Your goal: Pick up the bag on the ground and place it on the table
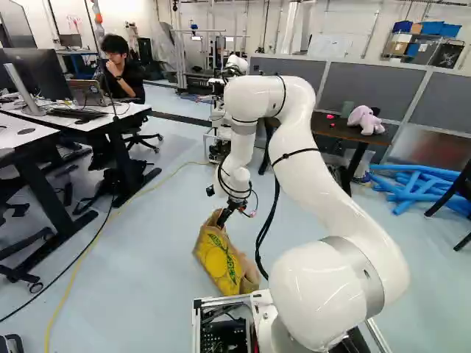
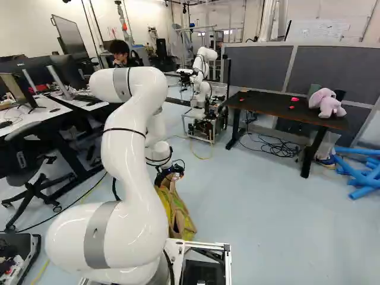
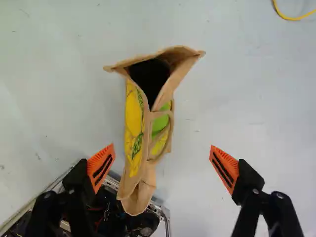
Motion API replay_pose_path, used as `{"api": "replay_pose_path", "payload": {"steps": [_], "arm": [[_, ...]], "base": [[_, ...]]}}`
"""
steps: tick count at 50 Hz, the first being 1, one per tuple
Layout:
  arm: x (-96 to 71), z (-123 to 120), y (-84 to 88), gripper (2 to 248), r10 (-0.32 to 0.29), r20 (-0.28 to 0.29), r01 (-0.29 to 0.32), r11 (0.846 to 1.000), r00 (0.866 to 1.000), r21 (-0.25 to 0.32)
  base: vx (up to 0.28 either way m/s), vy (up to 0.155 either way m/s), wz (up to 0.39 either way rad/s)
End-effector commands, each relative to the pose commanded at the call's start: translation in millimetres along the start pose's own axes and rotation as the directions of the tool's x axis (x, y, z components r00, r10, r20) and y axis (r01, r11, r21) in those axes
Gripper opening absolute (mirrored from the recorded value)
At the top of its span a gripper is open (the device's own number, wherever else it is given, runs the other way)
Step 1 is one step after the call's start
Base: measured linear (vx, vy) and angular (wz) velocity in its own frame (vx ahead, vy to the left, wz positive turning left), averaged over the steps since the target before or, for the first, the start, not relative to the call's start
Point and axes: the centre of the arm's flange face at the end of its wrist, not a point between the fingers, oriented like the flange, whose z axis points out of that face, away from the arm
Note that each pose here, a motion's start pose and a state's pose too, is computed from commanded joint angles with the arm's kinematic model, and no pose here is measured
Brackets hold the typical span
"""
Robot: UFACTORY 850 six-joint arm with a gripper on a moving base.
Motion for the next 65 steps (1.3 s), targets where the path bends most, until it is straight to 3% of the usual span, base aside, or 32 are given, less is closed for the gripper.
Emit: {"api": "replay_pose_path", "payload": {"steps": [15, 65], "arm": [[-2.8, 22.9, -0.7, 247, 0.0, 0.046, 0.0, 1.0, 0.999, 0.019], [-0.3, 99.3, -8.8, 247, 0.054, 0.088, -0.056, 0.998, 0.995, 0.028]], "base": [[0.0, 0.0, 0.0], [0.0, 0.0, 0.0]]}}
